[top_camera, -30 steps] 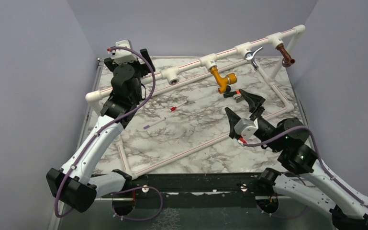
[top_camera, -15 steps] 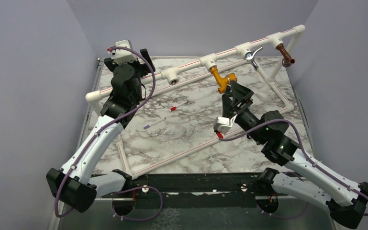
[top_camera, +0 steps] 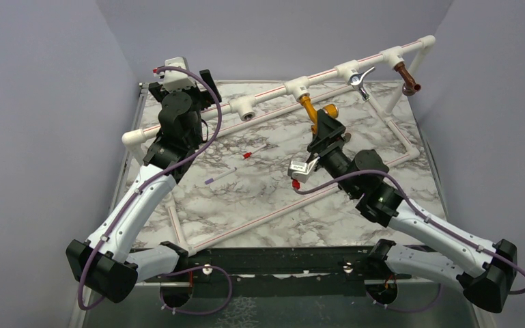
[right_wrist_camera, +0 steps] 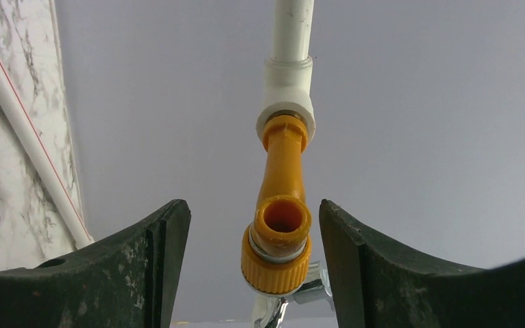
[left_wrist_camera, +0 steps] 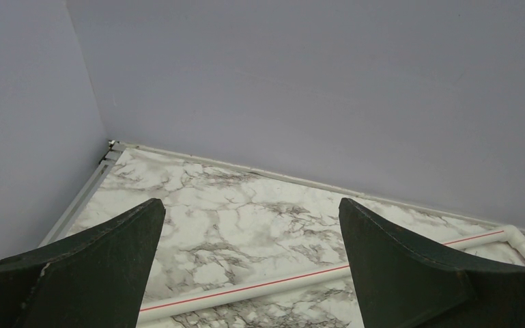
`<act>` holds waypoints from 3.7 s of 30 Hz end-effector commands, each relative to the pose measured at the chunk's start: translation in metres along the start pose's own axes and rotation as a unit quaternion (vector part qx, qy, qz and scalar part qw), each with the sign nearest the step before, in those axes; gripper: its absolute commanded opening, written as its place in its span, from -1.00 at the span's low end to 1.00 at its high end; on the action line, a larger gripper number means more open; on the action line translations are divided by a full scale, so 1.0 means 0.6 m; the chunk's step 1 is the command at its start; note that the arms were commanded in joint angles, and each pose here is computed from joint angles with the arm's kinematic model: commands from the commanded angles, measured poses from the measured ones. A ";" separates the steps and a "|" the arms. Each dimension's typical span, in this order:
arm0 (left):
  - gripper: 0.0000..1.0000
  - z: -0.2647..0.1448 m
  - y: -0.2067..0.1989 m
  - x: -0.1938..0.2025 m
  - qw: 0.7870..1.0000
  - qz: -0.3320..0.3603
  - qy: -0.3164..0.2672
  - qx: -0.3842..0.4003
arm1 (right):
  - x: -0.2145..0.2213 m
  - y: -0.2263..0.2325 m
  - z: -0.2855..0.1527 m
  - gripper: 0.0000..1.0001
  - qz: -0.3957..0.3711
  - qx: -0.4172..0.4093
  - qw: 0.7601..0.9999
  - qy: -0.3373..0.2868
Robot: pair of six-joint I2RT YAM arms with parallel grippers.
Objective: Install the water faucets
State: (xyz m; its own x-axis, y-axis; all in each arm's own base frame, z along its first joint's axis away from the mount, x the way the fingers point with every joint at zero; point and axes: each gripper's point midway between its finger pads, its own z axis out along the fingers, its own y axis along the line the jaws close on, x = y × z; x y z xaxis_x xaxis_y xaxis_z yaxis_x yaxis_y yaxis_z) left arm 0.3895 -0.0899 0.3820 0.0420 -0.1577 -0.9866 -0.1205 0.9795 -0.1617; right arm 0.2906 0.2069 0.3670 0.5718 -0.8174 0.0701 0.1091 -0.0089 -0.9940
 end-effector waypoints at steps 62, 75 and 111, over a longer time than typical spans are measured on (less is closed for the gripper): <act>0.98 -0.058 0.022 0.257 0.962 0.139 0.235 0.016 | -0.003 -0.074 0.002 -0.99 0.936 0.232 0.259 -0.059; 0.98 -0.058 0.022 0.256 0.962 0.140 0.234 0.016 | 0.003 -0.055 0.002 -0.99 0.969 0.239 0.016 -0.054; 0.98 -0.057 0.023 0.261 0.961 0.142 0.237 0.014 | 0.008 -0.028 -0.004 -0.10 0.970 0.241 -0.022 0.005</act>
State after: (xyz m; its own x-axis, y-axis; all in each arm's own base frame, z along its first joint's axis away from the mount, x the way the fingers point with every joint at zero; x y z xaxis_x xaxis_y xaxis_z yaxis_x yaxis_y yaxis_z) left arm 0.3879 -0.0936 0.3820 0.0394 -0.1548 -0.9872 -0.1110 0.9811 -0.1583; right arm 0.2901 0.2201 0.3781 -0.1985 0.9801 0.0078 -0.0977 -0.0277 0.9948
